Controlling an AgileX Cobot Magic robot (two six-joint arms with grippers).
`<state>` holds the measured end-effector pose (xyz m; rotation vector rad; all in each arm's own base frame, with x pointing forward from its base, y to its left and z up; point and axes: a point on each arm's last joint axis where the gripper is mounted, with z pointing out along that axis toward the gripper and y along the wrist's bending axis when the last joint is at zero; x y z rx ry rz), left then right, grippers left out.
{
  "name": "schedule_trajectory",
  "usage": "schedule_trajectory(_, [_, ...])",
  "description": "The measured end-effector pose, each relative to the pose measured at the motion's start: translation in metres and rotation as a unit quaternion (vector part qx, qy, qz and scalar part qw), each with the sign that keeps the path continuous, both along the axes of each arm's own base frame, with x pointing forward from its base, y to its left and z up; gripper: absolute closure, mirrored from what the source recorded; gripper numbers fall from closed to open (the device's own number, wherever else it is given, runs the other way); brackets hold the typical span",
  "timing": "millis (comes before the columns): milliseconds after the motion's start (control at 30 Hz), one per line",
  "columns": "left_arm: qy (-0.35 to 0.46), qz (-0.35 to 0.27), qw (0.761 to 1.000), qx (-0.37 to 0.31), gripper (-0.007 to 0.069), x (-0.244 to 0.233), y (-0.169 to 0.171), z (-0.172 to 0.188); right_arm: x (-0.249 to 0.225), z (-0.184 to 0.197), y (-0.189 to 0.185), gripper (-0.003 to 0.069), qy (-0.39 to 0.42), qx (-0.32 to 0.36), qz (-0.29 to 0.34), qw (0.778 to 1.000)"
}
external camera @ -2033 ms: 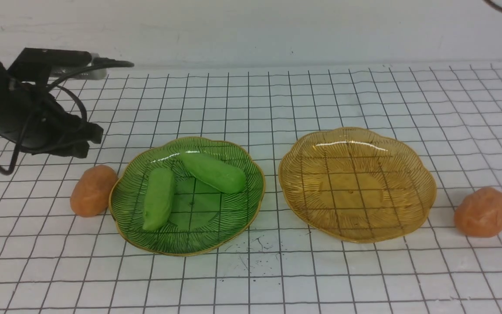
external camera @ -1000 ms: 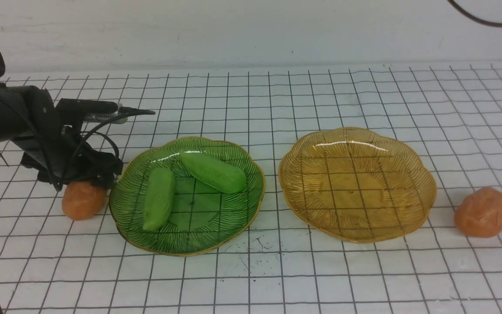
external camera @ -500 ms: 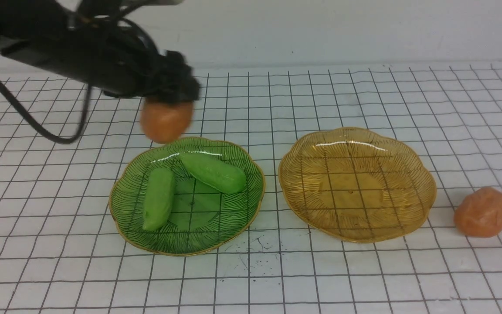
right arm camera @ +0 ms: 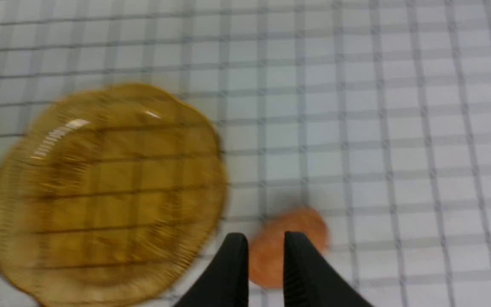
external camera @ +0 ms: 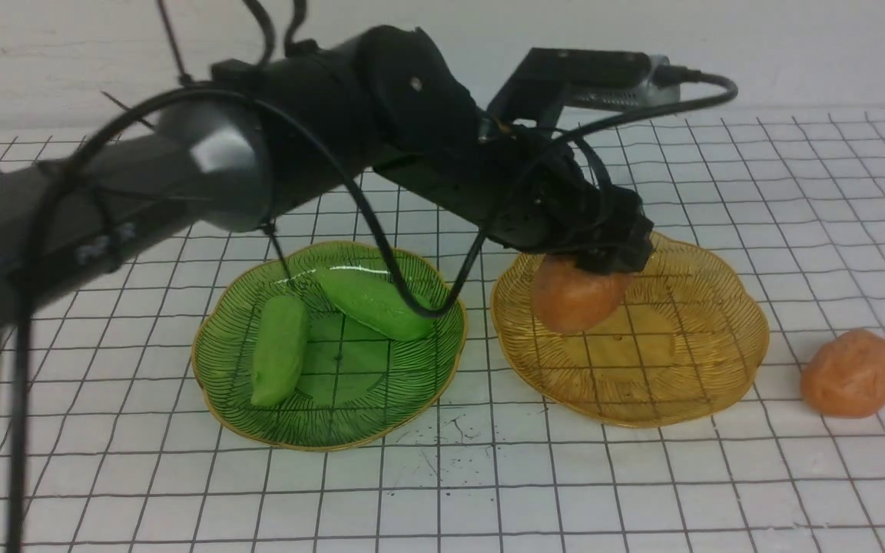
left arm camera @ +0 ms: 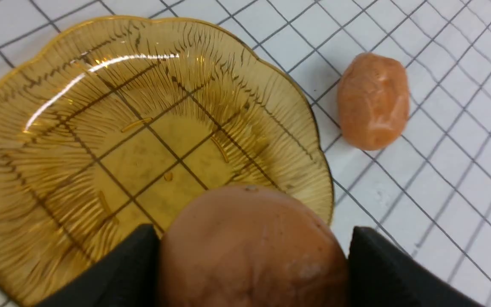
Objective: Put different types of vegetables on the plate.
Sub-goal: 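Pick up the potato beside the plates and place it on a plate, then put the potato onto the plate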
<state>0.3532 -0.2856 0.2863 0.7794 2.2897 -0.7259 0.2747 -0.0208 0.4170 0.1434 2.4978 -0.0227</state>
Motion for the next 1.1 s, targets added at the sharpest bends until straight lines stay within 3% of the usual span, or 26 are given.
schedule_trajectory(100, [0.007, 0.001, 1.0, 0.006, 0.0123, 0.016, -0.012, -0.021, -0.013, -0.032, -0.035, 0.0524, 0.049, 0.025, -0.068, 0.996])
schedule_trajectory(300, [0.012, 0.004, 1.0, 0.016, 0.0123, 0.036, -0.024, -0.051, -0.02, -0.072, -0.048, 0.0433, 0.097, 0.101, -0.076, 0.987])
schedule_trajectory(333, [0.016, 0.005, 1.0, 0.019, 0.0118, 0.039, -0.026, -0.058, -0.019, -0.082, -0.049, 0.038, 0.09, 0.124, -0.076, 0.985])
schedule_trajectory(367, [0.017, 0.005, 1.0, 0.019, 0.0113, 0.039, -0.027, -0.06, -0.019, -0.084, -0.048, 0.0374, 0.091, 0.13, -0.075, 0.985])
schedule_trajectory(500, [0.028, 0.005, 0.999, 0.025, -0.0006, 0.042, -0.029, -0.074, -0.007, -0.105, -0.048, 0.0195, 0.065, 0.16, -0.085, 0.981])
schedule_trajectory(533, [0.028, 0.005, 0.999, 0.025, -0.0006, 0.042, -0.029, -0.074, -0.007, -0.104, -0.048, 0.0195, 0.064, 0.159, -0.086, 0.981])
schedule_trajectory(567, [0.028, 0.006, 0.999, 0.025, -0.0037, 0.042, -0.029, -0.074, -0.001, -0.112, -0.051, 0.0129, 0.066, 0.161, -0.091, 0.98])
schedule_trajectory(700, [0.034, 0.007, 0.999, 0.024, -0.0057, 0.041, -0.029, -0.073, 0.014, -0.134, -0.056, 0.0028, 0.089, 0.168, -0.1, 0.977])
schedule_trajectory(800, [0.041, 0.004, 0.999, 0.026, -0.0055, 0.04, -0.028, -0.071, 0.022, -0.146, -0.059, 0.0008, 0.101, 0.172, -0.107, 0.974])
schedule_trajectory(933, [0.04, -0.008, 0.999, 0.032, -0.003, 0.035, -0.026, -0.051, 0.032, -0.165, -0.063, 0.0004, 0.115, 0.183, -0.124, 0.969])
schedule_trajectory(1100, [0.045, -0.007, 0.998, 0.051, 0.019, 0.018, -0.01, 0.009, 0.05, -0.201, -0.065, 0.0003, 0.145, 0.229, -0.155, 0.95])
